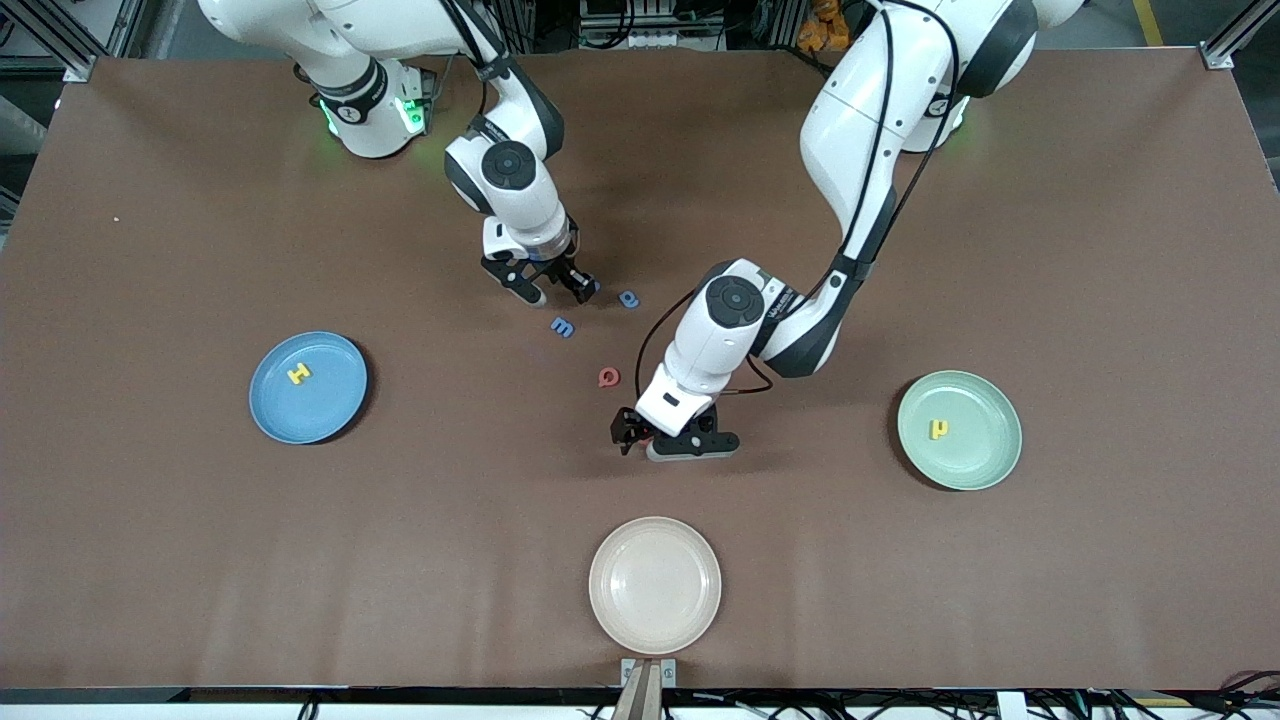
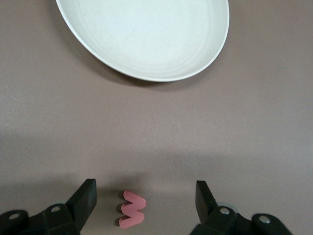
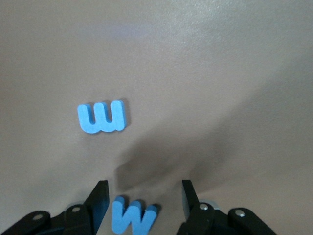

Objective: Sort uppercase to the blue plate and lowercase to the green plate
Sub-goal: 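Grasp the blue W with the right gripper while the left gripper lowers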

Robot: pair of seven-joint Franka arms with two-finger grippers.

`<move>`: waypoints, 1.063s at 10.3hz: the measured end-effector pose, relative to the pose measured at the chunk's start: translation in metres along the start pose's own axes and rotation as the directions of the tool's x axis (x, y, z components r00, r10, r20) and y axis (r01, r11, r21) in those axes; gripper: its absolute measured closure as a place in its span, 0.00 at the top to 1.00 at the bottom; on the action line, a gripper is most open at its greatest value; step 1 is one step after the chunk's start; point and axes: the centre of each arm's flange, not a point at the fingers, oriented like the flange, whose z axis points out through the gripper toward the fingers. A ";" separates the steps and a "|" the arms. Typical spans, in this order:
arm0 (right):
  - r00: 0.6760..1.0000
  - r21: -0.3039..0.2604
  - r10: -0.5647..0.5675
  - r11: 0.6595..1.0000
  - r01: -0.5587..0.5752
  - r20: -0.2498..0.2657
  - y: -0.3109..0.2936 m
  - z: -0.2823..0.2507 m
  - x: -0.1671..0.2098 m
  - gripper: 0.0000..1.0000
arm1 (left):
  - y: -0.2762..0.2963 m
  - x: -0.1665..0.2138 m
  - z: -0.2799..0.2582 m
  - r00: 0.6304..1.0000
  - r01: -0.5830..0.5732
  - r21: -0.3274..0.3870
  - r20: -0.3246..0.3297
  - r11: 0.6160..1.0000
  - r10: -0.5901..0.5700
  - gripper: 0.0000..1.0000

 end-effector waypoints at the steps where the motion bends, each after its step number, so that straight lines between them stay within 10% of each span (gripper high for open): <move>1: 1.000 -0.008 0.018 1.000 -0.018 0.000 -0.005 -0.001 0.001 0.69 | 0.000 -0.002 0.003 0.999 -0.036 0.012 -0.007 0.999 0.036 0.86; 6: 0.998 -0.049 0.065 0.997 -0.065 0.004 -0.009 0.012 -0.002 0.69 | -0.007 -0.005 0.010 0.949 -0.314 0.078 0.001 0.946 0.315 0.66; 11: 0.995 -0.041 0.094 0.995 -0.093 0.022 -0.018 0.012 -0.021 0.68 | -0.008 -0.005 0.011 0.943 -0.332 0.083 0.012 0.940 0.332 0.62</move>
